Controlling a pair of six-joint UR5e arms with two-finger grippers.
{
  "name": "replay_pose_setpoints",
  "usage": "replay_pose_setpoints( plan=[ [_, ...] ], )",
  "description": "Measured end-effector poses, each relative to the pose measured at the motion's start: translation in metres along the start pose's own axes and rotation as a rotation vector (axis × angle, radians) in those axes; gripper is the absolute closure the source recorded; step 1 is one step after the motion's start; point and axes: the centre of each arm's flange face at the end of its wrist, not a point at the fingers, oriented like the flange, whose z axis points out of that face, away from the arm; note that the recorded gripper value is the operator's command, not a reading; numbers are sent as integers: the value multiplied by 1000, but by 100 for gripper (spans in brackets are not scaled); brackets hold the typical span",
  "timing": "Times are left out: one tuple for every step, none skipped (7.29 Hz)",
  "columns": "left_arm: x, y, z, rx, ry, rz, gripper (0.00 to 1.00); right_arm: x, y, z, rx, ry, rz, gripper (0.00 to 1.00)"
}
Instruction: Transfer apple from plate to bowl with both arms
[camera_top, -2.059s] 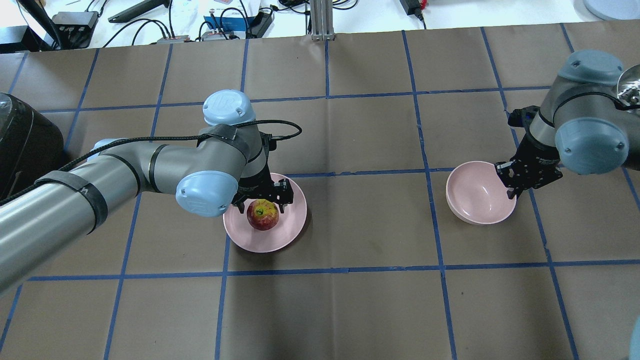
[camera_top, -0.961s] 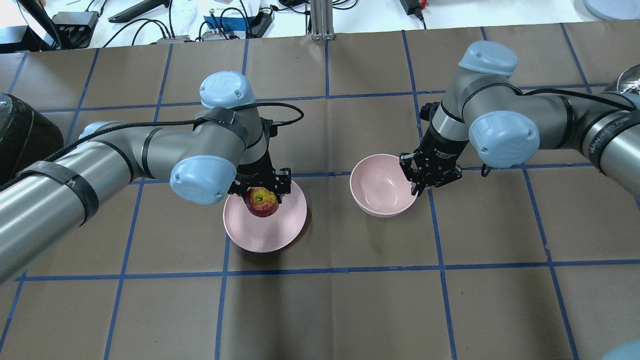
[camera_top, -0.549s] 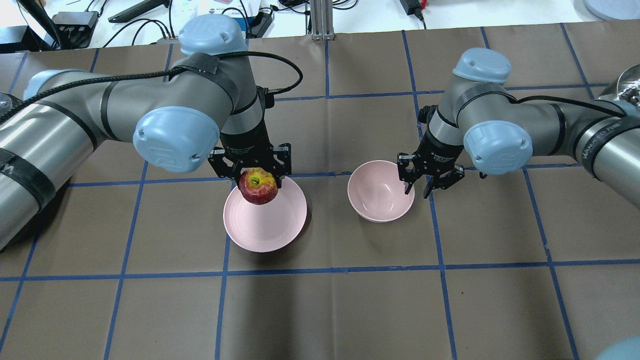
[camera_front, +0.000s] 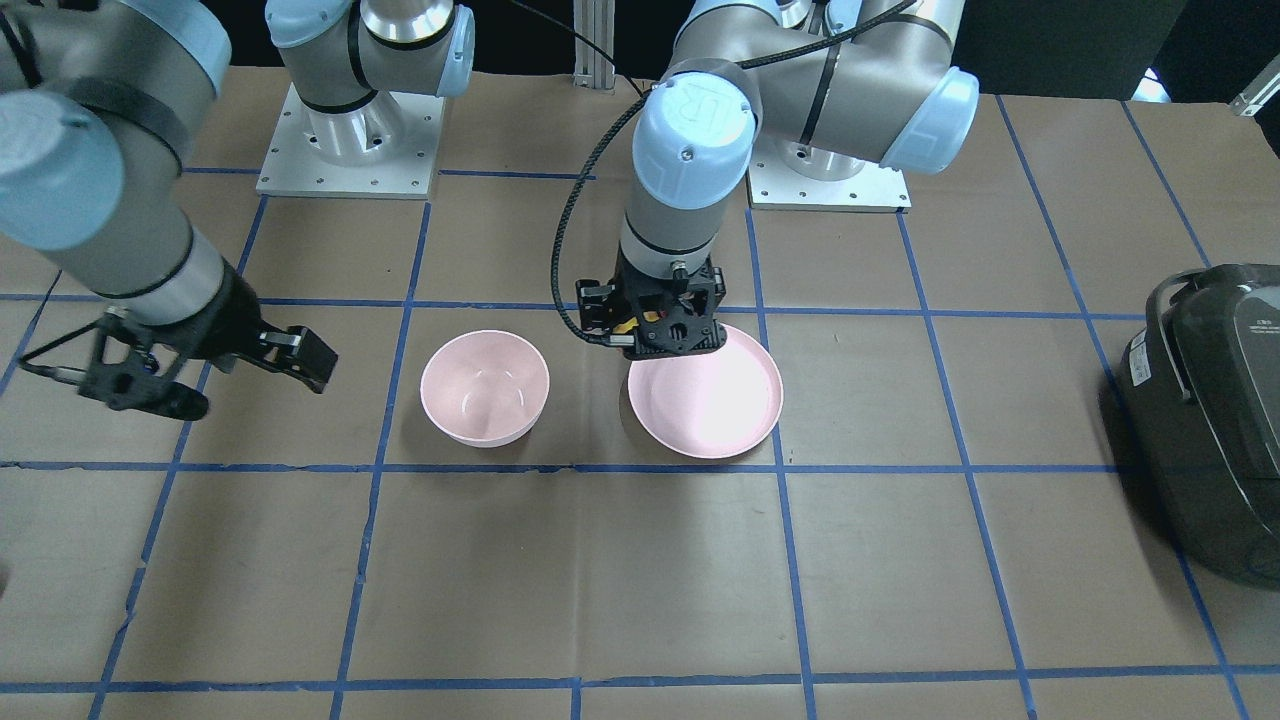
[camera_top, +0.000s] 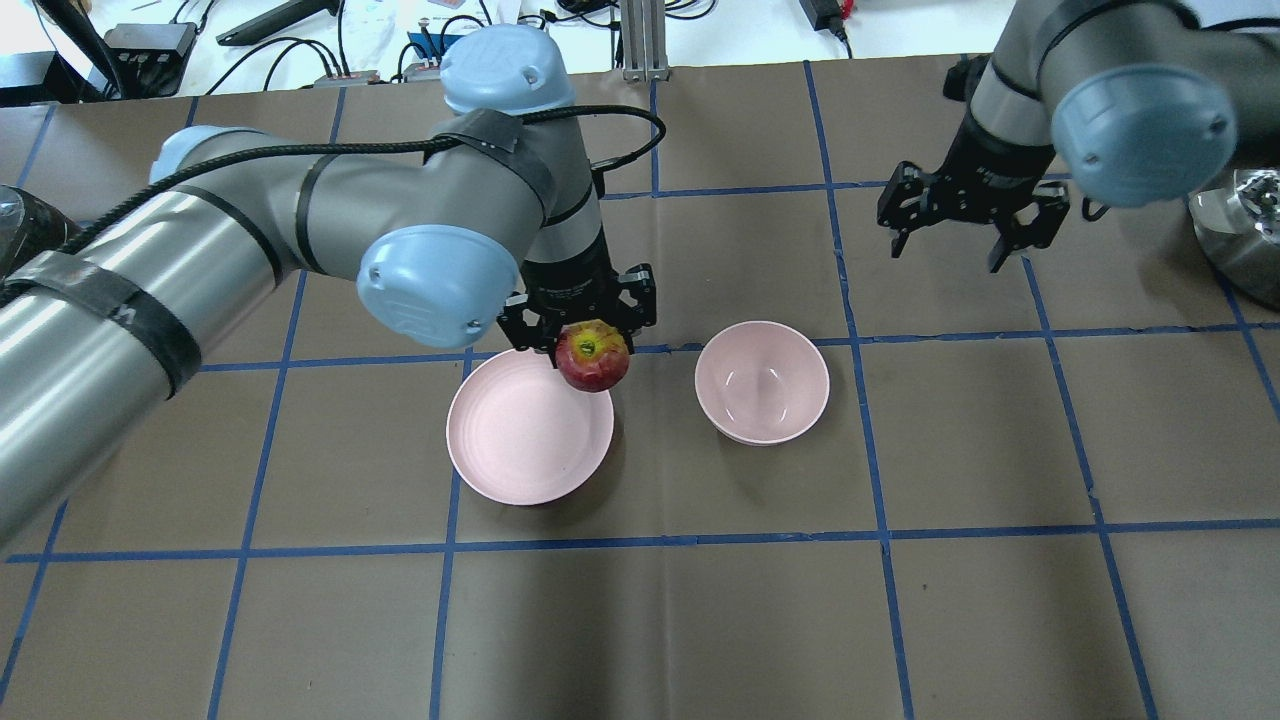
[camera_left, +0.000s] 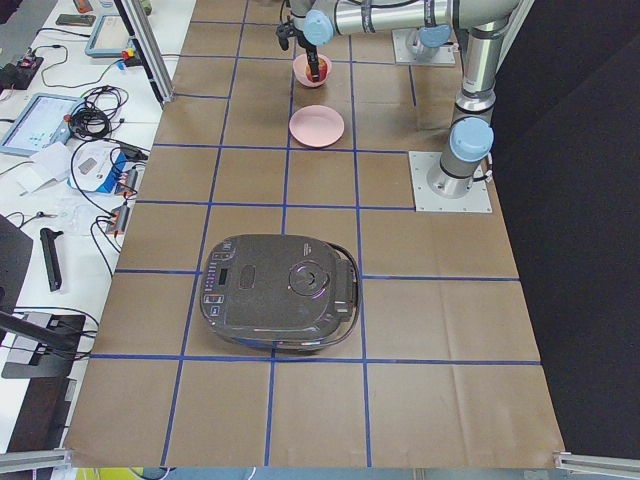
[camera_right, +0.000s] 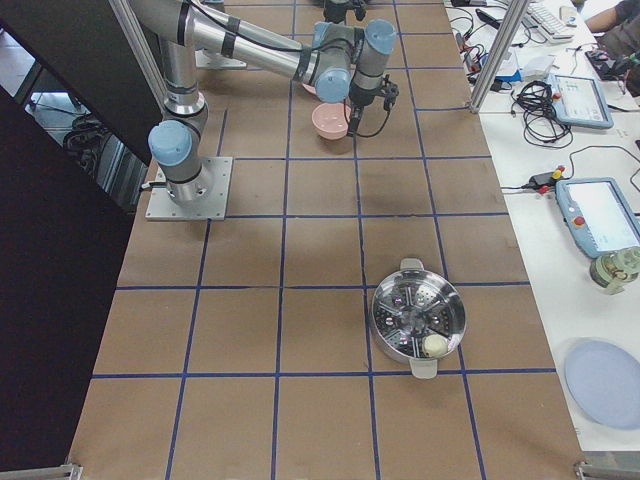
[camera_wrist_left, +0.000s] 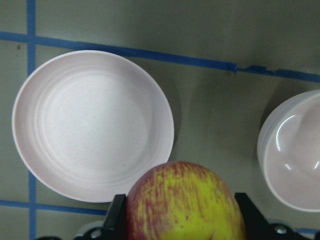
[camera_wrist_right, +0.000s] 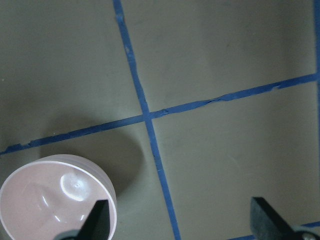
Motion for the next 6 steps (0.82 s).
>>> replay_pose_setpoints(
  plan=[
    [38,-1,23,29,24,-51,49,15,-2,-43,55,17,5,0],
    [69,-8,38,42,40,-102,49,19,2,-73,101,16,6,0],
    [96,-19,52,41,58,-170,48,19,7,-89,128,10,5,0],
    [121,-20,70,26,71,-229,48,18,10,-98,142,6,5,0],
    [140,-9,84,0,68,-250,47,18,12,-101,149,8,5,0],
    [148,2,89,-31,55,-254,46,18,13,-102,149,12,6,0]
  ],
)
